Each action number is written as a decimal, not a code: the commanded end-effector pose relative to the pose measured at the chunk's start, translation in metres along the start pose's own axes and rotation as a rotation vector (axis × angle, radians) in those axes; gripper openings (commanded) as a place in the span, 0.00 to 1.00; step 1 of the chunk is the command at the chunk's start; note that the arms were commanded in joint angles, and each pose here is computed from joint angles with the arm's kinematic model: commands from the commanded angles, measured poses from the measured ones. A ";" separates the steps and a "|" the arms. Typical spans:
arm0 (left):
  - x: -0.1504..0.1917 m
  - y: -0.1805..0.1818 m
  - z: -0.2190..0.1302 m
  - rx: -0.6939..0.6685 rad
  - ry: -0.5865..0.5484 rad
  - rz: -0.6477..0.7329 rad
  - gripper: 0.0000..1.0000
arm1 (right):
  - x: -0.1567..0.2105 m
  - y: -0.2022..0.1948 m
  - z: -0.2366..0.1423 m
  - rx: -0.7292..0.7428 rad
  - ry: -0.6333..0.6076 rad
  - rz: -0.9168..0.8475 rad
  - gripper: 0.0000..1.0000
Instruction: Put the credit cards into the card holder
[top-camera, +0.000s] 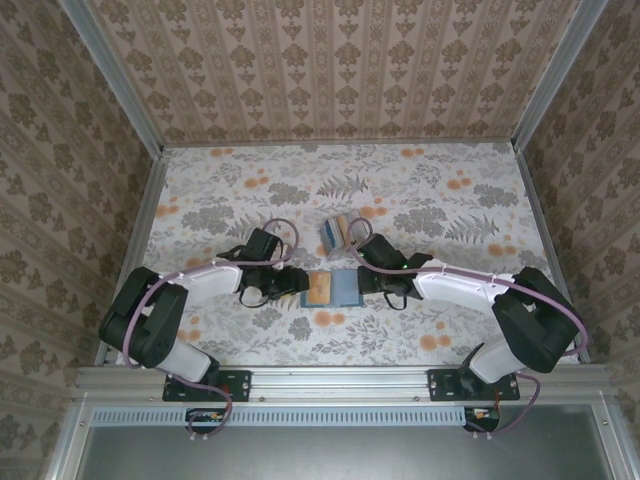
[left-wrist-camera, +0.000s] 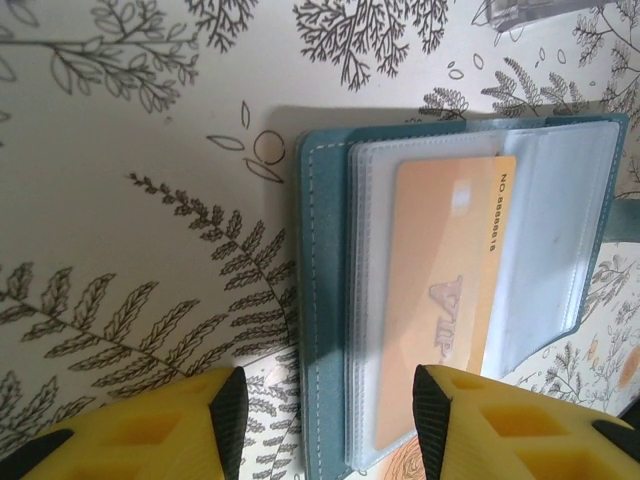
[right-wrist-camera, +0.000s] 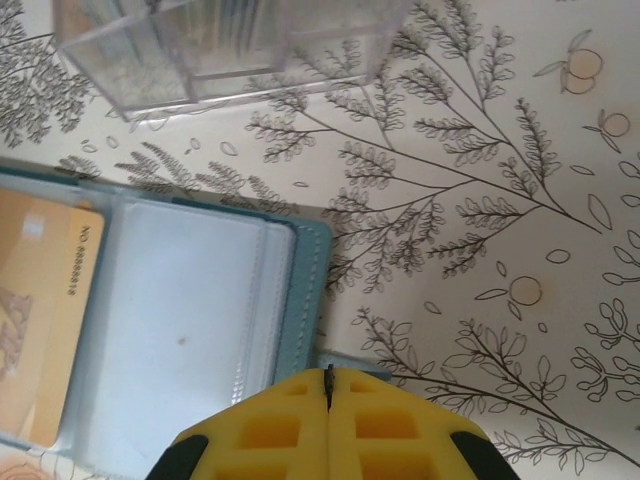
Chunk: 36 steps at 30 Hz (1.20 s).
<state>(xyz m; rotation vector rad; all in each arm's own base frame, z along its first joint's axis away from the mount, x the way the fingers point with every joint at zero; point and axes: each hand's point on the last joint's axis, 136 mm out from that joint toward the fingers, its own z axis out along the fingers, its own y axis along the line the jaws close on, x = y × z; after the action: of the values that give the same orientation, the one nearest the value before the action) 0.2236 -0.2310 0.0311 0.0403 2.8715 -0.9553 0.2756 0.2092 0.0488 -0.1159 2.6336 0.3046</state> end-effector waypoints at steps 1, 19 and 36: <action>-0.006 -0.011 0.000 0.020 0.000 0.011 0.50 | 0.009 -0.004 0.007 -0.037 0.038 0.068 0.00; -0.012 -0.045 -0.015 0.114 -0.004 0.067 0.43 | 0.028 0.054 0.044 -0.343 0.169 0.092 0.00; -0.010 -0.062 0.008 0.100 -0.010 0.126 0.46 | 0.021 0.053 0.036 -0.389 0.119 0.160 0.00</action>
<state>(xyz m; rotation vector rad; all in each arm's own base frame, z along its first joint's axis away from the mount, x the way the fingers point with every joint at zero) 0.2236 -0.2726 0.0601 0.2088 2.7974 -1.0564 0.2786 0.2772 0.0226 -0.0955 2.6430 0.8679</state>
